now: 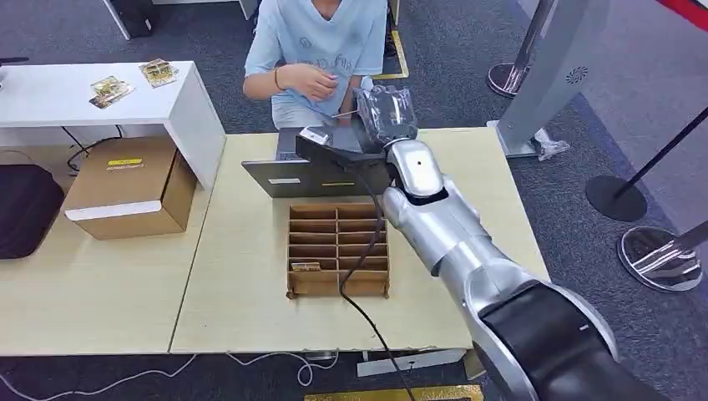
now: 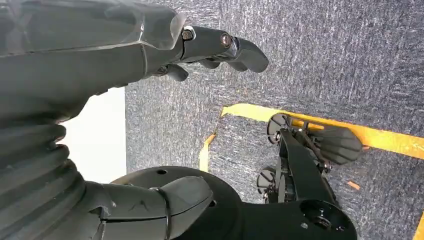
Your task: Pass the card to the sensor for recognition and then transmit it.
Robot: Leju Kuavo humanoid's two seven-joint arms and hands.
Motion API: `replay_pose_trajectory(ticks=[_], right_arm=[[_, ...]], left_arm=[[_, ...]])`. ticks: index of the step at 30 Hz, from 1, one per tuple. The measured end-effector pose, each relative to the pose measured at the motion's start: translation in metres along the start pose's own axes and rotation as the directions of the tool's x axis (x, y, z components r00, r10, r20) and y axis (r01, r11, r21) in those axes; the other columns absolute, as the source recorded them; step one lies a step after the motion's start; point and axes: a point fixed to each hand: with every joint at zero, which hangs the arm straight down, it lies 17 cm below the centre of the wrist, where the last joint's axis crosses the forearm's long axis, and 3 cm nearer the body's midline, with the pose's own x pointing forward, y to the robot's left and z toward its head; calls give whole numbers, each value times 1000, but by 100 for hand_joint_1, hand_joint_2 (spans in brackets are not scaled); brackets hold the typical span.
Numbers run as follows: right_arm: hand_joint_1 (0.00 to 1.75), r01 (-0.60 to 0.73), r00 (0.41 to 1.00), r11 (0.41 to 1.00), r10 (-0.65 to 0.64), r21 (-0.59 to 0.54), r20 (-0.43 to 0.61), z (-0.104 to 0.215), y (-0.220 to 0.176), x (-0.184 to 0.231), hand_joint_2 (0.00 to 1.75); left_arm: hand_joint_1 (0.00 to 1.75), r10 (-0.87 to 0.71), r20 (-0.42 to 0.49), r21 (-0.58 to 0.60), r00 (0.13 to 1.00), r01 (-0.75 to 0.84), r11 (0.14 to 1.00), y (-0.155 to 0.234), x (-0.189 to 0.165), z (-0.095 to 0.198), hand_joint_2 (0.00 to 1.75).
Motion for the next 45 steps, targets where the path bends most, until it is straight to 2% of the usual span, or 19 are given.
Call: replay_pose_trajectory(ticks=[33,34,35,45], right_arm=[[173,-24,1000,1000,24,-11,2,-1,-1,-5,175],[77,-28,1000,1000,28,-12,3,-1,-2,-5,175],[0,-30,1000,1000,30,-9,2,-1,-1,-5,175],[0,-43,999,999,44,11,-20,-1,3,-11,175]], left_arm=[[0,8,1,6,1000,-8,1000,1,1,0,175],[0,8,1,6,1000,-8,1000,1,1,0,175],[0,8,1,5,1000,-8,1000,1,1,0,175],[0,8,4,4,1000,-8,1000,0,3,0,175]])
